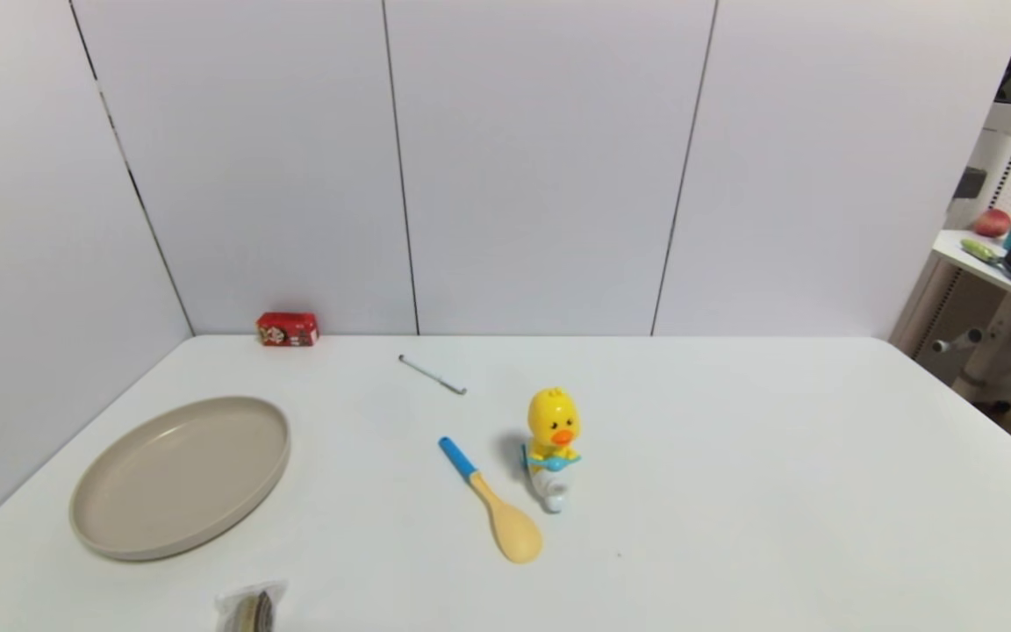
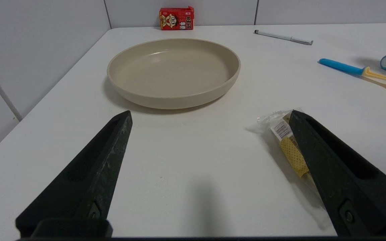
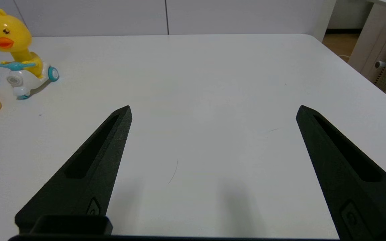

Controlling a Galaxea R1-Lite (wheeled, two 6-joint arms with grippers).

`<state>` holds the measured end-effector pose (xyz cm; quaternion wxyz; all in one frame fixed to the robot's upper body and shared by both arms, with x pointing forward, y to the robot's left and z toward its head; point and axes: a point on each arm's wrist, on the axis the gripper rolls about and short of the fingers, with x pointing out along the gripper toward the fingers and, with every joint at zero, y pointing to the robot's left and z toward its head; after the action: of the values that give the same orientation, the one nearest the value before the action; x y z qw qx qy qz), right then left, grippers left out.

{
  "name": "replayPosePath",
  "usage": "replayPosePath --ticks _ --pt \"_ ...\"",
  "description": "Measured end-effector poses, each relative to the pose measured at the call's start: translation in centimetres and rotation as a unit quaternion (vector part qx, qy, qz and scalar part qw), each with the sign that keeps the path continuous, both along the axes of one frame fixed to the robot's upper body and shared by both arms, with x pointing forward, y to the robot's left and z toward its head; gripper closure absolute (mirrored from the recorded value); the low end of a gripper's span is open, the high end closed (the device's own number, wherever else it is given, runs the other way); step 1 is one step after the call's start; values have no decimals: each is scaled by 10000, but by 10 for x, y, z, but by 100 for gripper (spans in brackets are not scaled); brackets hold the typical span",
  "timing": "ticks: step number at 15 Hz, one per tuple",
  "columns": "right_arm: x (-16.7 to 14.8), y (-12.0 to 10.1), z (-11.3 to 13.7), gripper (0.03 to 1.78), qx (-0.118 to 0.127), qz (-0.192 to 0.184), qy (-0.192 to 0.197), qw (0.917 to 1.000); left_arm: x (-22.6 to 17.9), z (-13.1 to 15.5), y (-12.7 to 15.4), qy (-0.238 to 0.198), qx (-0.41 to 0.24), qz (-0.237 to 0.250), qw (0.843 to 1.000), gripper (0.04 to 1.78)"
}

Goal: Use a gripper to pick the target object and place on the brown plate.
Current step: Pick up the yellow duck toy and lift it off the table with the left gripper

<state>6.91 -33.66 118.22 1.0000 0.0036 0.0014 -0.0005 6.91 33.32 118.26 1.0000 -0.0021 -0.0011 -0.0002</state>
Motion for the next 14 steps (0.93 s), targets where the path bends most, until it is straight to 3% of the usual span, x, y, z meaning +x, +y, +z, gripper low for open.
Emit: replayPosePath --ticks 14 --pt "0 0 0 12 2 -2 0 10000 1 6 0 49 -41 12 10000 13"
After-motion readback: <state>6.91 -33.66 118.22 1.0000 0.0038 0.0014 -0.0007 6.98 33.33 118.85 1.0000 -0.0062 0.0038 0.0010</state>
